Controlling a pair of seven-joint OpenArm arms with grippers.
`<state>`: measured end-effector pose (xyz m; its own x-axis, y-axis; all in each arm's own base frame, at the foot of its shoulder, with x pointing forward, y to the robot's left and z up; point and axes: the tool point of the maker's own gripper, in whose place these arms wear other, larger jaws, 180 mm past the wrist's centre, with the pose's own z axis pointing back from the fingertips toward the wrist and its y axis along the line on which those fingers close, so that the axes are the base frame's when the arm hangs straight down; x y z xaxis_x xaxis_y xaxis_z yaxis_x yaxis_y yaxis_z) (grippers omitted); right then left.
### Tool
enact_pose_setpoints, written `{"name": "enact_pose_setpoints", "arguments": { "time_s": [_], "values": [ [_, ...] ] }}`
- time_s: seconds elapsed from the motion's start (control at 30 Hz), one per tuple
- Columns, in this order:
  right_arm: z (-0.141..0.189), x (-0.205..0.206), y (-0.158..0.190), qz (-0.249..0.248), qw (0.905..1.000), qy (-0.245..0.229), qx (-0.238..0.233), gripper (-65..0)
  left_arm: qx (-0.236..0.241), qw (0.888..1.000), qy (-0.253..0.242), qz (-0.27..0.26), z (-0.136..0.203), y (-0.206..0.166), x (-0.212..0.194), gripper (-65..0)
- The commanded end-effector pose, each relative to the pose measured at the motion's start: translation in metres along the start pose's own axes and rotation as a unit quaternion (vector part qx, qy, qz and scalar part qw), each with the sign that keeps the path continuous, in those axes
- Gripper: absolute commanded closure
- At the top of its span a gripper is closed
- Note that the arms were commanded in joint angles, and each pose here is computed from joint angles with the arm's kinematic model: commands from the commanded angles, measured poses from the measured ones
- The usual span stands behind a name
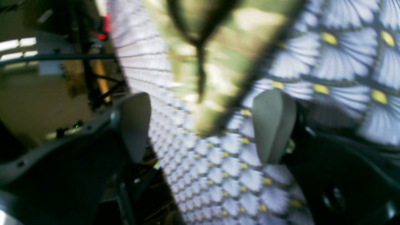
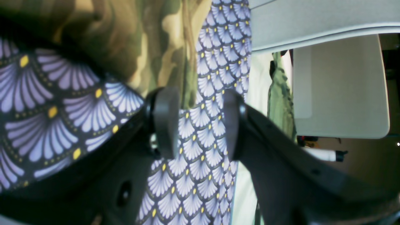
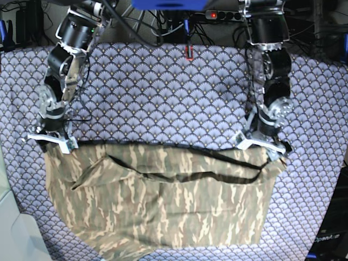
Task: Fold the T-shirt properly
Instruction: 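Hold the shirt edge taut between both grippers above the table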
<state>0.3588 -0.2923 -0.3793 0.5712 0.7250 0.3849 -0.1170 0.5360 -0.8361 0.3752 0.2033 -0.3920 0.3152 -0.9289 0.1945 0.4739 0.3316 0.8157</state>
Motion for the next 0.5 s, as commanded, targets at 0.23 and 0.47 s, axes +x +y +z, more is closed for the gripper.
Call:
{"name": "enact_pose_setpoints", "arguments": {
  "time_s": [0.23, 0.47],
  "values": [
    [-0.003, 0.01, -0.019, -0.006, 0.9995, -0.012, -0.028, -24.3, 0.044, 0.998, 0.026, -0.047, -0.019, 0.011, -0.009, -49.6],
    [-0.003, 0.009, -0.019, -0.007, 0.9995, -0.011, -0.028, -24.3, 0.047, 0.998, 0.023, -0.04, -0.031, 0.017, 0.0, -49.6]
  ]
}}
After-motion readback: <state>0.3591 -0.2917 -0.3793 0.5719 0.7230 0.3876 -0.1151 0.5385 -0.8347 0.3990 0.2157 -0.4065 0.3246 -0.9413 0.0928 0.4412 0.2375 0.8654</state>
